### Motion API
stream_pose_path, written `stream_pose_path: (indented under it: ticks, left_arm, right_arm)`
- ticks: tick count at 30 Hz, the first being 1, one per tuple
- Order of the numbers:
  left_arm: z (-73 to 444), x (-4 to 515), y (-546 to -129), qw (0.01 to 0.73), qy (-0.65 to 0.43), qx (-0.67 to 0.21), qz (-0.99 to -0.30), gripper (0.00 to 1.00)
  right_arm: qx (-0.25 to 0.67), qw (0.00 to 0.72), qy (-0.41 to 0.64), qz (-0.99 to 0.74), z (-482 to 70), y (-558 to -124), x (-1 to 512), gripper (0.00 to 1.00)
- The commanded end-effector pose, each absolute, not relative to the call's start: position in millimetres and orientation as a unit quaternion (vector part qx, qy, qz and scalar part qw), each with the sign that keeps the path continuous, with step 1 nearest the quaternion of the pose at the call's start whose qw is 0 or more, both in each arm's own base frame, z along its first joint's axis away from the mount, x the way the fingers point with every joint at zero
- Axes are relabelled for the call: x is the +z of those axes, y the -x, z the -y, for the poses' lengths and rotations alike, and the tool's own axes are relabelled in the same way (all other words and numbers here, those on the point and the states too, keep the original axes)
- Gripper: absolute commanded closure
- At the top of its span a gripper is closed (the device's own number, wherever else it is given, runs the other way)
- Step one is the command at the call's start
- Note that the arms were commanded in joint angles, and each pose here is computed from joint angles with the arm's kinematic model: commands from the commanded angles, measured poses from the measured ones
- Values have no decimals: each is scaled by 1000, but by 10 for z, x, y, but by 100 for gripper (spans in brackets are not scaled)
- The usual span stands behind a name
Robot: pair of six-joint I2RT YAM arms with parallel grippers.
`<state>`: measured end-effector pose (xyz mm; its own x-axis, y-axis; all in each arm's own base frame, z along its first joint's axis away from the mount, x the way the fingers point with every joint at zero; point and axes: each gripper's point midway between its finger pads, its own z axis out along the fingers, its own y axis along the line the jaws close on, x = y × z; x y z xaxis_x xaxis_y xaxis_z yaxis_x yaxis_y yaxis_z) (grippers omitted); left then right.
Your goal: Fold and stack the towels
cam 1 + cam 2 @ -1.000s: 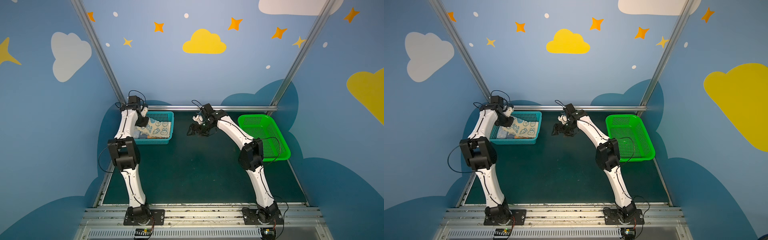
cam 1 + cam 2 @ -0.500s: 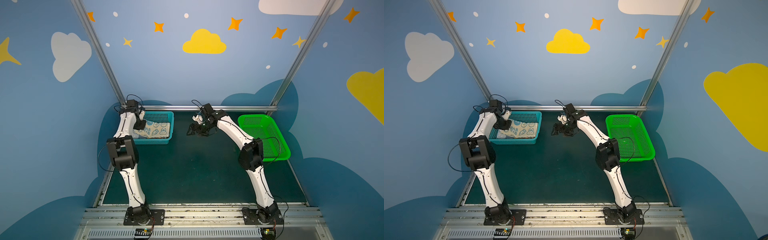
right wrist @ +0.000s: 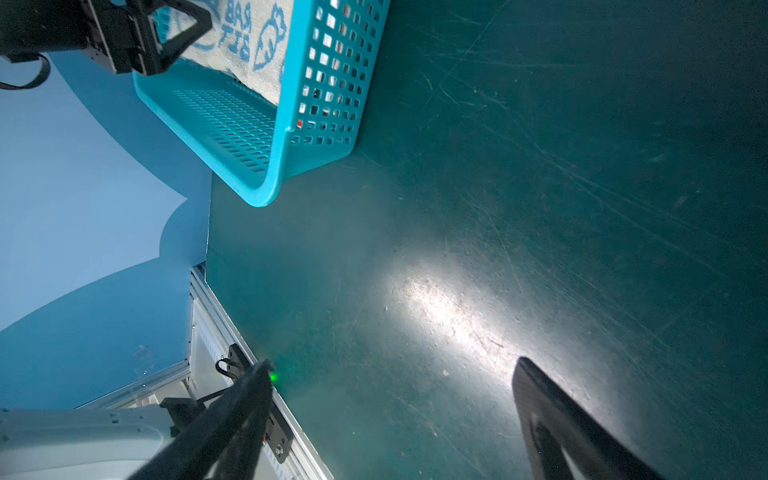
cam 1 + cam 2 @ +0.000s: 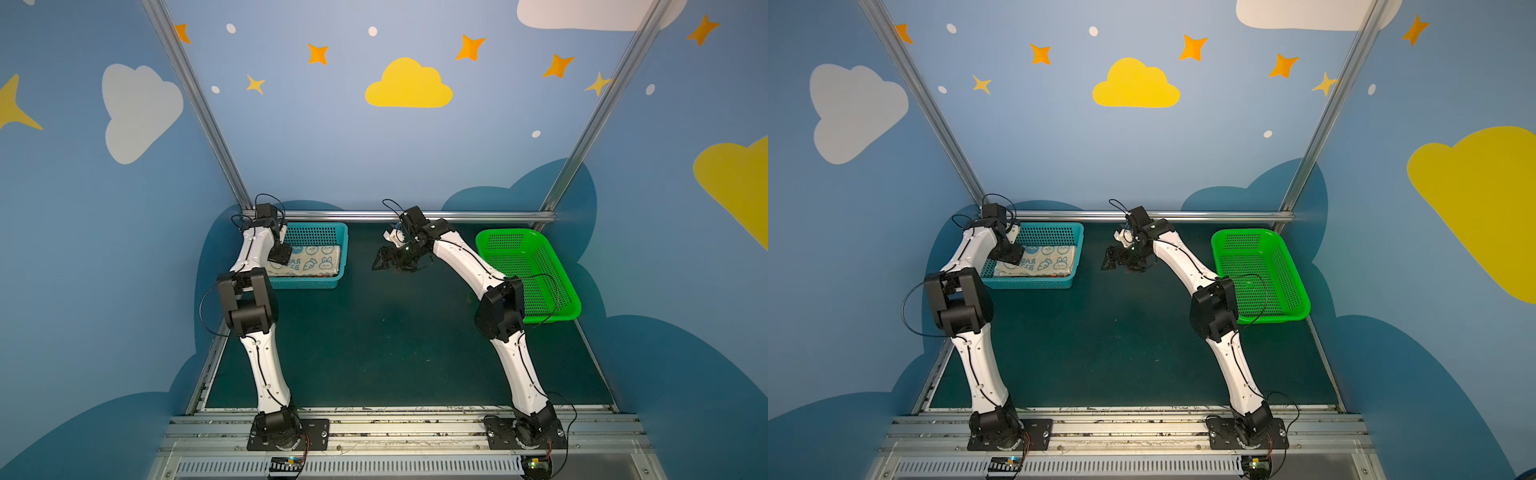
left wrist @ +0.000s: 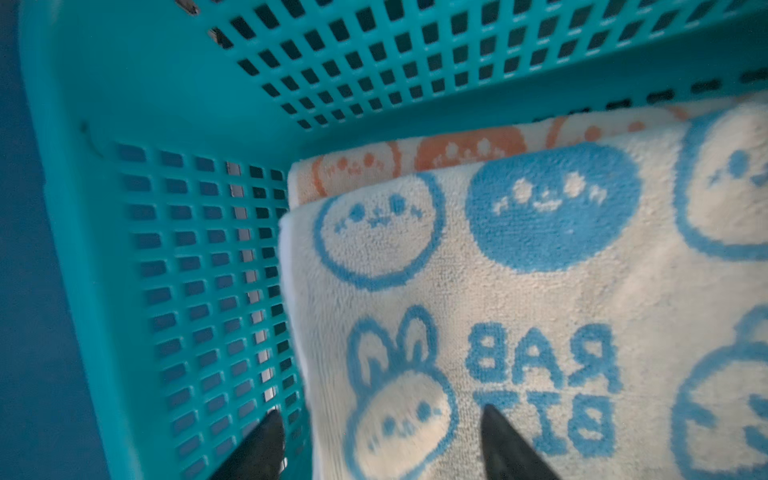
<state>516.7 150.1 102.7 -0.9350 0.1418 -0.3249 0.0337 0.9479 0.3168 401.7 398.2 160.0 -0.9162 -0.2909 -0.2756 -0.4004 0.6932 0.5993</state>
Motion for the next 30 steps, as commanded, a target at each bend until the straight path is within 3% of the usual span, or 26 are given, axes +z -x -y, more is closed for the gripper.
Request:
stream_pose_path:
  ticks: [1,9,18,22,30]
  left_arm:
    - [-1556,1443,-5264,229,-19,176,-957,0]
    - [-1021,2365,-5280,350,-46,172,-920,0]
    - [616,3204,-5034,549,-128,26,-825,0]
    - [1402,3262,-4855,568,-176,-50,-802,0]
    - [2786,2941,-4470,549,-273,-144,-777,0]
  right_arm:
    - [316,107,200,-921,-3857,-4008,1819,10]
    - [178,168,119,-962,-2885,-4186,2117,11]
    - [23,180,-46,-982,-1282,-4170,2102,11]
    - [-4,159,-86,-983,-809,-4068,1907,11]
    - [-2,78,-120,-990,-504,-4026,1363,14]
